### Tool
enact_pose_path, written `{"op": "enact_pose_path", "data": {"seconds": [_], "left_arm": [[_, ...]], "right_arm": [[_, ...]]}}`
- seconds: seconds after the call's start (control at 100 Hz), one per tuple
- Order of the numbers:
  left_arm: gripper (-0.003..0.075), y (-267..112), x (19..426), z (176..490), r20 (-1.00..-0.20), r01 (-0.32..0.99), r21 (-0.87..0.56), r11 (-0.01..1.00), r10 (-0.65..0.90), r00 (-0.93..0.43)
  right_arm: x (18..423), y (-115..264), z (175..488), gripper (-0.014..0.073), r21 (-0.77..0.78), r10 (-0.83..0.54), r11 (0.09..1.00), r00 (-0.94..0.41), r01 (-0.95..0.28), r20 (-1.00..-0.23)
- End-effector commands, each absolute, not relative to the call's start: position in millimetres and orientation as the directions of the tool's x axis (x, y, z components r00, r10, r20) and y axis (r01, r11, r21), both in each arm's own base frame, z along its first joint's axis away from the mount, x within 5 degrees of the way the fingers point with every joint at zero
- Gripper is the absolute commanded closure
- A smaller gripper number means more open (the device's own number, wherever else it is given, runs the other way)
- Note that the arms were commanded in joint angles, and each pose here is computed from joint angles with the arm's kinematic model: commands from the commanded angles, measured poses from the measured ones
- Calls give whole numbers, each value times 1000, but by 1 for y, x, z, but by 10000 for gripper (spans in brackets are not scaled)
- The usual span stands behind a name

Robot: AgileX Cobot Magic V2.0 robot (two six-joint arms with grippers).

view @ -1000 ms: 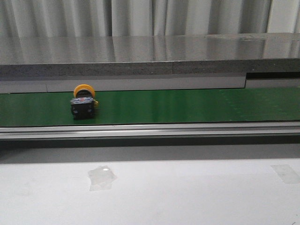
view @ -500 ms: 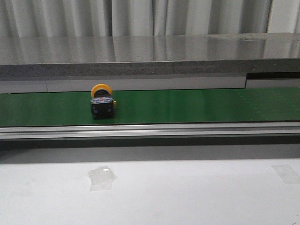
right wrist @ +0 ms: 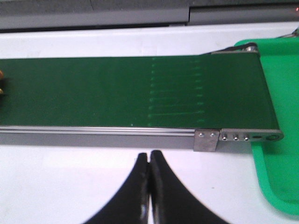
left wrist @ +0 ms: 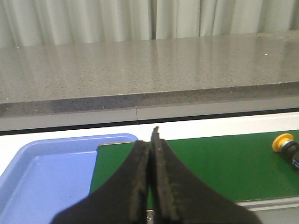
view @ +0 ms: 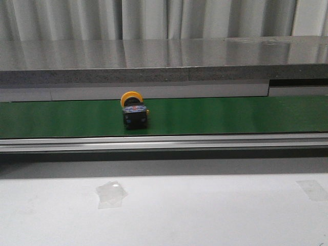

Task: Move button from left to right

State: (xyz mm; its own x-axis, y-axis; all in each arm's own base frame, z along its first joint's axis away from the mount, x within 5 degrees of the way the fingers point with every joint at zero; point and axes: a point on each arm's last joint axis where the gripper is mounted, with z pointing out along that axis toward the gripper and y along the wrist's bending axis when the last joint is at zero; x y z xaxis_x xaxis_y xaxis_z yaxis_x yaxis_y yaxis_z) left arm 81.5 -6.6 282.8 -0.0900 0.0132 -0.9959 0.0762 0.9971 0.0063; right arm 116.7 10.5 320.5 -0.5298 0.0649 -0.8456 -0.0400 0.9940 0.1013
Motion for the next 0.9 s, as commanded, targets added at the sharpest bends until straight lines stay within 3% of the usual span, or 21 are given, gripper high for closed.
{"op": "enact_pose_path", "data": {"seconds": [0.0,0.29,0.63,0.75,0.89], "left_arm": [[740,-6,82,298,-1000,67,-1,998,-1,1],[740,-6,82,298,-1000,67,-1,998,-1,1],[740,-6,82,298,-1000,67,-1,998,-1,1],[740,-6,82,298,-1000,67,-1,998,-1,1],[740,-6,82,298,-1000,67,-1,998,-1,1]], "right_arm": [[134,12,336,663,102,65,994,-518,-43,-853],[159,15,325,663,132,84,991,-612,-33,-787],[160,16,323,647,139,88,990,-628,-31,-773],[159,16,322,515,139,88,990,-636,-31,-767],[158,17,322,223,160,103,987,-647,-30,-755]]}}
